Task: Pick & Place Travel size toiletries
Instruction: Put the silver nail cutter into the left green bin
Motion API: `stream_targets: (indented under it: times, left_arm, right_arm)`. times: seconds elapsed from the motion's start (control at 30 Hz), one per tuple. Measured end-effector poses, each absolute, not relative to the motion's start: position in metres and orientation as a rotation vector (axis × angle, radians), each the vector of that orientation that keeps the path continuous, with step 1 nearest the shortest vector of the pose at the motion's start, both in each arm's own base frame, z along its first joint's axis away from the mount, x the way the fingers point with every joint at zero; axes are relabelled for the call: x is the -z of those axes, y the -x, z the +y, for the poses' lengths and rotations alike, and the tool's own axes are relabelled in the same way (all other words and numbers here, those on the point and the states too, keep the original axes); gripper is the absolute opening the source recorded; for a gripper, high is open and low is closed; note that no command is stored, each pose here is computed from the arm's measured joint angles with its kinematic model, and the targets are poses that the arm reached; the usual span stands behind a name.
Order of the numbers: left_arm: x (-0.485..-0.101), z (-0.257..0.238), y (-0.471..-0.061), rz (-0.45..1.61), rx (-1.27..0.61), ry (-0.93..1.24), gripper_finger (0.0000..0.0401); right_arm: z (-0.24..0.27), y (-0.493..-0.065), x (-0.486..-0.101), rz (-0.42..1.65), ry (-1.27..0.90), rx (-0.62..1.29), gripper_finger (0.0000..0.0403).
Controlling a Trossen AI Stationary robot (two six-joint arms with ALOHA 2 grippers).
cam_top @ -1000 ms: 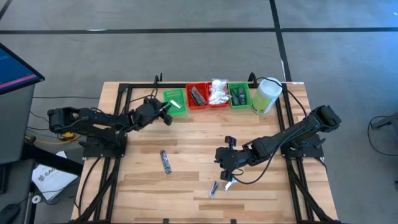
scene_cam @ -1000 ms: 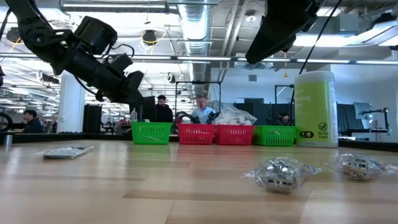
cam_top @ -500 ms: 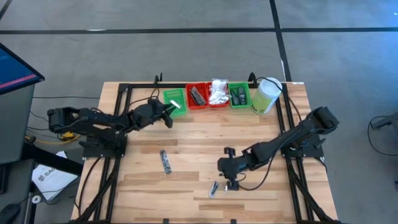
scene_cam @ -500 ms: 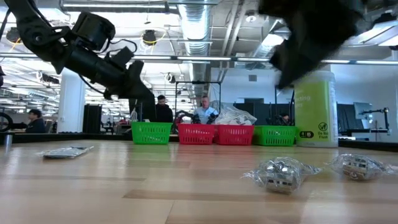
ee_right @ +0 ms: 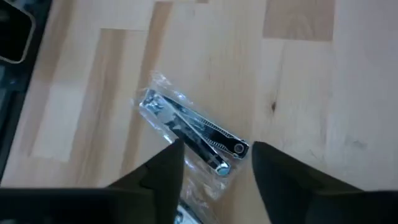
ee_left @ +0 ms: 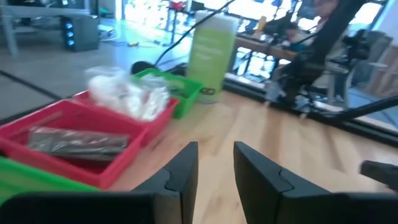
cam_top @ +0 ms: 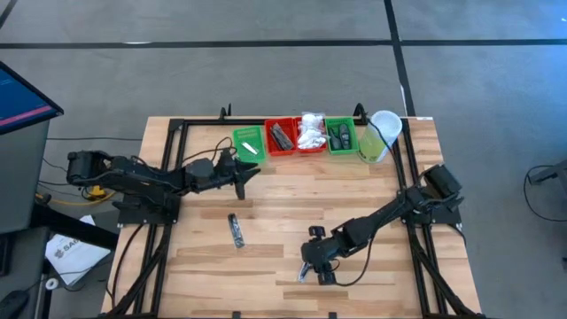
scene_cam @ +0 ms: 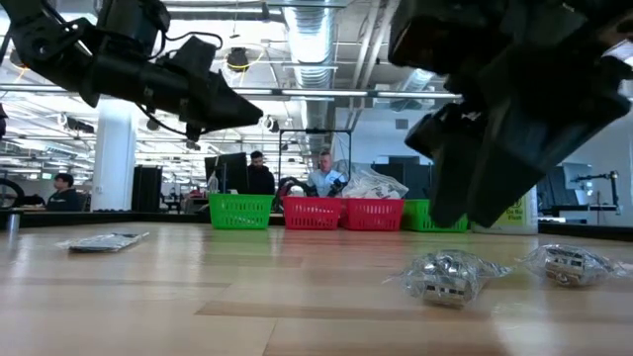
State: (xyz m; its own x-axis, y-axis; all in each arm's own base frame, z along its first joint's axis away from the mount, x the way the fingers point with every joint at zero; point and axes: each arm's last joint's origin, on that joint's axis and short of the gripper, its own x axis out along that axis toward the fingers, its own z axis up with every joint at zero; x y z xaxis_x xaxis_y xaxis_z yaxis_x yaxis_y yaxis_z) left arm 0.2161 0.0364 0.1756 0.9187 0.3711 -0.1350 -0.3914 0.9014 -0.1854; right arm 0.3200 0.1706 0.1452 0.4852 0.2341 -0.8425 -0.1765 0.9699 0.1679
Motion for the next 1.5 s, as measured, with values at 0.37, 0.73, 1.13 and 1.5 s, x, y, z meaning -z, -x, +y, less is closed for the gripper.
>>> stream_targets:
  times: [0.37,0.73,1.13,1.5]
  left_arm:
    - [-0.176,0.027,-0.218,0.097,-0.35,0.211,0.0095]
    - [-0.176,0.027,-0.218,0.098,-0.352,0.212,0.0095]
    - [-0.175,0.025,-0.217,0.103,-0.344,0.211,0.0095]
    - [-0.175,0.024,-0.217,0.104,-0.34,0.211,0.0095]
  right_arm:
    - [0.184,-0.32,-0.145,0.984,0.004,-0.321,0.0249]
    - [0.186,-0.32,-0.143,0.933,0.217,-0.431,0.0249]
    - [0.183,-0.334,-0.114,0.946,0.307,-0.463,0.0249]
    - [0.166,-0.34,-0.103,1.011,0.243,-0.494,0.0224]
